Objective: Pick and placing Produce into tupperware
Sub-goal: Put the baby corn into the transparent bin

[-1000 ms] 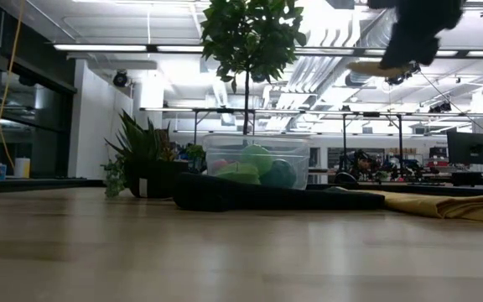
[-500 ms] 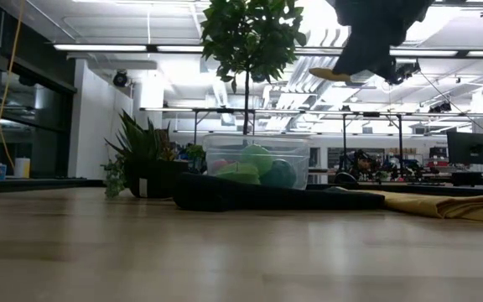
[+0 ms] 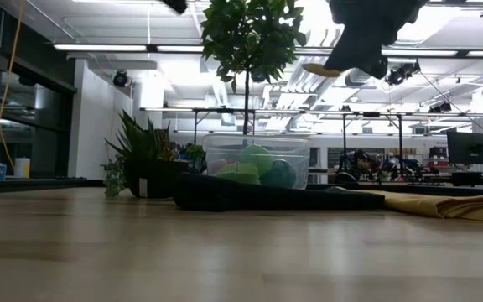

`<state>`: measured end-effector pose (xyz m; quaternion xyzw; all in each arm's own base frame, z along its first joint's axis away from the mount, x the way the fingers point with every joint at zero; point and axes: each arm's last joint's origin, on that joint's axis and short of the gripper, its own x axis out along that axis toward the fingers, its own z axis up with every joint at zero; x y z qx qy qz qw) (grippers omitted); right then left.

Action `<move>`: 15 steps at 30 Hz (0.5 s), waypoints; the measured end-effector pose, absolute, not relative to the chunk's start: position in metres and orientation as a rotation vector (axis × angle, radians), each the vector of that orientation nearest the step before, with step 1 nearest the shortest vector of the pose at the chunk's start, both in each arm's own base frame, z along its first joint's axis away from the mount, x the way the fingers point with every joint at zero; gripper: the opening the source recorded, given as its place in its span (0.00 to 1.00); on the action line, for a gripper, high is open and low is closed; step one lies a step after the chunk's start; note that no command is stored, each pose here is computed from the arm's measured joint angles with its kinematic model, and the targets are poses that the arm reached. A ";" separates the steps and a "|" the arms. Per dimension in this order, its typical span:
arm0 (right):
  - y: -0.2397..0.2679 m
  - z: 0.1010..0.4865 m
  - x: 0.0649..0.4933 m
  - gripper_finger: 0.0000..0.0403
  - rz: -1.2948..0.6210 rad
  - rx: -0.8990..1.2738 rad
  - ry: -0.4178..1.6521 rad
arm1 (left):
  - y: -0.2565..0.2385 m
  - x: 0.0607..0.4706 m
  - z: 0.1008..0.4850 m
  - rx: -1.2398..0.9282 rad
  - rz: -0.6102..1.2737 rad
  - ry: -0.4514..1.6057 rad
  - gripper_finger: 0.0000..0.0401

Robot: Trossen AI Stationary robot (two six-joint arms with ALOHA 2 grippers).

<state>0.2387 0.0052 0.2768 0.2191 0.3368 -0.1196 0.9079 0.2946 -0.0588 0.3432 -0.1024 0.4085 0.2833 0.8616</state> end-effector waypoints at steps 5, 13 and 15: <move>0.001 0.278 0.245 0.05 -0.253 0.474 0.650 | -0.052 0.264 0.330 -0.292 0.548 0.754 0.10; -0.010 0.261 0.268 0.05 -0.248 0.521 0.654 | -0.038 0.209 0.311 -0.425 0.491 0.550 0.10; -0.013 0.257 0.275 0.05 -0.252 0.532 0.636 | -0.035 0.197 0.303 -0.455 0.498 0.535 0.10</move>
